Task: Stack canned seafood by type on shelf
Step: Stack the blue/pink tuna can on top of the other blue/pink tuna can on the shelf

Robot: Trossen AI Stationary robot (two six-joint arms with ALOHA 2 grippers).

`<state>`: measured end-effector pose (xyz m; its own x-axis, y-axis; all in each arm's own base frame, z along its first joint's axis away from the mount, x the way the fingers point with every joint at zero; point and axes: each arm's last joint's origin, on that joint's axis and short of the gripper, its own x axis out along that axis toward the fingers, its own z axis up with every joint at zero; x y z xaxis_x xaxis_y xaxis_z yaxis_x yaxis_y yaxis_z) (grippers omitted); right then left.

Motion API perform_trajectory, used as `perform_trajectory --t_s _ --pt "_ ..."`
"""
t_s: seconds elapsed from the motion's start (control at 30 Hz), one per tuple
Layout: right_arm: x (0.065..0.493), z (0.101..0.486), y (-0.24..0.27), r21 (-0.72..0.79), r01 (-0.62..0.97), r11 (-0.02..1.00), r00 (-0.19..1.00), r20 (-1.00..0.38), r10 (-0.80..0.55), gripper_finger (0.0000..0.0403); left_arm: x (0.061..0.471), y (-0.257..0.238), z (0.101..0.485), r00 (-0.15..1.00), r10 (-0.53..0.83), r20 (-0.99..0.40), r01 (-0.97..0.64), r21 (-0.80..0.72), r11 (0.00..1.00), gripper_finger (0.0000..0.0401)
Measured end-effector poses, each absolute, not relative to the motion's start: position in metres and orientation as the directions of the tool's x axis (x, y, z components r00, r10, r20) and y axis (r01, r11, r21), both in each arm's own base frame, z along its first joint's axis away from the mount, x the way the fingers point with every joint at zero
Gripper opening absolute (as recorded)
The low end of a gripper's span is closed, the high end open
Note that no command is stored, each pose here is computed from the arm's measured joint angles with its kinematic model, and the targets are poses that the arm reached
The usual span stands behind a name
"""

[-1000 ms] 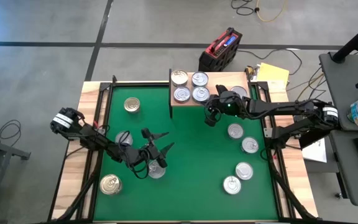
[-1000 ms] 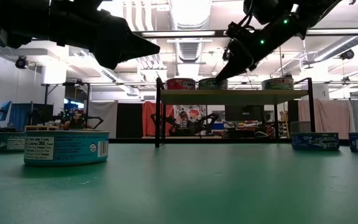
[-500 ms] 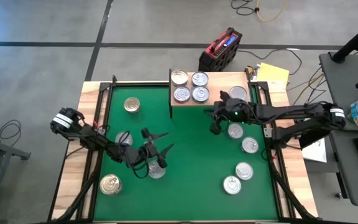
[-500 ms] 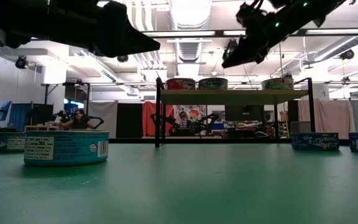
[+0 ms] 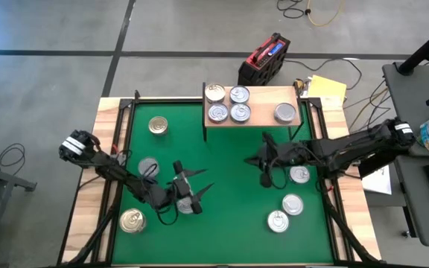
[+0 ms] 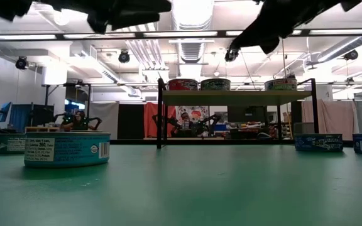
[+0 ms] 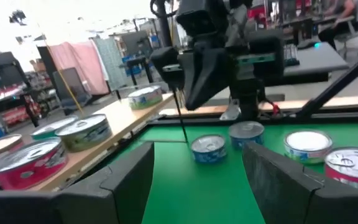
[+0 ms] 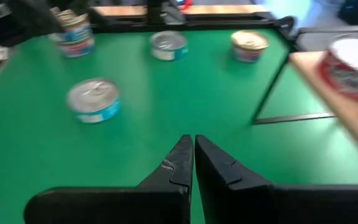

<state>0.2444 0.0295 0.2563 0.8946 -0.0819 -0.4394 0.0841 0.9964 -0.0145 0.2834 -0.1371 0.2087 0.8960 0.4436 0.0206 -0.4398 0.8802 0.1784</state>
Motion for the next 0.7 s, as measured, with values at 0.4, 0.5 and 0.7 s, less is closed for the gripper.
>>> perform_trajectory --t_s 0.4,0.5,0.7 --pt "0.225 0.232 0.082 0.003 0.0 1.0 0.899 -0.437 0.001 0.0009 0.303 -0.149 0.218 0.824 0.485 -0.294 -0.458 0.16 0.874 0.0229" --pt "0.221 0.228 0.087 0.003 -0.002 1.0 0.897 -0.441 0.003 0.0009 0.302 -0.148 0.219 0.803 0.497 -0.328 -0.473 0.154 0.867 0.0229" --pt "0.22 0.226 0.088 0.016 0.003 1.0 0.89 -0.455 0.005 0.0009 0.302 -0.148 0.218 0.798 0.499 -0.336 -0.476 0.156 0.866 0.0229"
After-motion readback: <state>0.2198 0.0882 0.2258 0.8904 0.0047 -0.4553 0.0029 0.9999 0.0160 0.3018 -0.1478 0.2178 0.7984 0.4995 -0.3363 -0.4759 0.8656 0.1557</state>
